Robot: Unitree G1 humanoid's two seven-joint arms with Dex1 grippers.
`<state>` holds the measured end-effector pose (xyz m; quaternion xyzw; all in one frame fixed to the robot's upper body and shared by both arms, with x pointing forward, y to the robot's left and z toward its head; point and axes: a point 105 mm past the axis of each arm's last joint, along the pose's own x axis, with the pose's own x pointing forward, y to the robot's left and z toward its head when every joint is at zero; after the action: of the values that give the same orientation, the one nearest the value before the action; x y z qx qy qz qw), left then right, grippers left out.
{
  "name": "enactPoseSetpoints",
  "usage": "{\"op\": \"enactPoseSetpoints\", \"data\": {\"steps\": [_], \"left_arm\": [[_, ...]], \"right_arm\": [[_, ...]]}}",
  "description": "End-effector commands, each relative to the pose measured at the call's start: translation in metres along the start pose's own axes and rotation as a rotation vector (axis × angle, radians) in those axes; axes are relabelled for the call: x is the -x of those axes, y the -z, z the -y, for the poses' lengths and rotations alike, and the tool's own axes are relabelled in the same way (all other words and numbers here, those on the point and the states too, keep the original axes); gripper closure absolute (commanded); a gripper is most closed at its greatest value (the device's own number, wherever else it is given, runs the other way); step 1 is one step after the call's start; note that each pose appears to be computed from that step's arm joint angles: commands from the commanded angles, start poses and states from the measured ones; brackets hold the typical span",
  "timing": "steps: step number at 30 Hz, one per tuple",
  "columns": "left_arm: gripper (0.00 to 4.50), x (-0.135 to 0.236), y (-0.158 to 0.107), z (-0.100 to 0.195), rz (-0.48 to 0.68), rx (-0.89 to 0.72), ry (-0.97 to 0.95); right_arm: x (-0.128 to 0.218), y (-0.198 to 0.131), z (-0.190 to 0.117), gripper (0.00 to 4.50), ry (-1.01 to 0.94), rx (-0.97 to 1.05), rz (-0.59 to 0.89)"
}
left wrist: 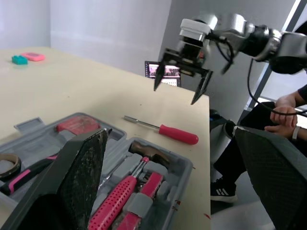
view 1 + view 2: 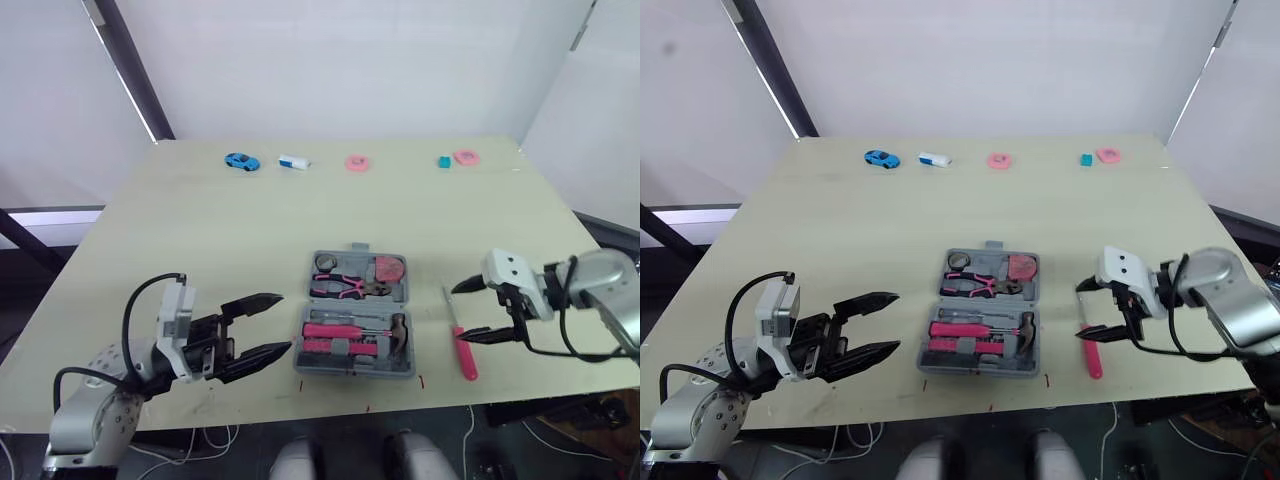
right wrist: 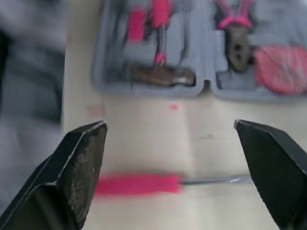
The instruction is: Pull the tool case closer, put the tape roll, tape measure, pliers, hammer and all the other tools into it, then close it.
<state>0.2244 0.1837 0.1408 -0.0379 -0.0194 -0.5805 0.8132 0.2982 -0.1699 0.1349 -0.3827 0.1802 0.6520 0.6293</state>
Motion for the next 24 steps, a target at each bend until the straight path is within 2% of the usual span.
{"op": "enactPoseSetpoints", "data": {"steps": [1,6,10,18,21,24], "left_arm": [[0.00,-0.001,-0.006,0.003,0.015,-0.024,0.006],[0.00,-0.001,-0.006,0.005,0.015,-0.020,0.006],[0.00,-0.001,-0.006,0.005,0.015,-0.020,0.008],[0.00,-0.001,-0.005,0.009,0.018,-0.022,0.000],[0.00,0.001,-0.004,0.010,0.018,-0.021,-0.007],[0.00,0.003,-0.003,0.010,0.016,-0.020,-0.014]], "right_arm": [[-0.004,0.016,0.006,0.06,-0.141,0.233,-0.138],[-0.019,0.030,0.013,0.06,-0.326,0.531,-0.287],[-0.029,0.037,0.009,0.06,-0.466,0.708,-0.329],[-0.054,0.042,0.001,0.06,-0.552,0.807,-0.292],[-0.057,0.047,-0.002,1.44,-0.557,0.799,-0.294],[-0.053,0.052,-0.002,3.08,-0.546,0.792,-0.307]]}}
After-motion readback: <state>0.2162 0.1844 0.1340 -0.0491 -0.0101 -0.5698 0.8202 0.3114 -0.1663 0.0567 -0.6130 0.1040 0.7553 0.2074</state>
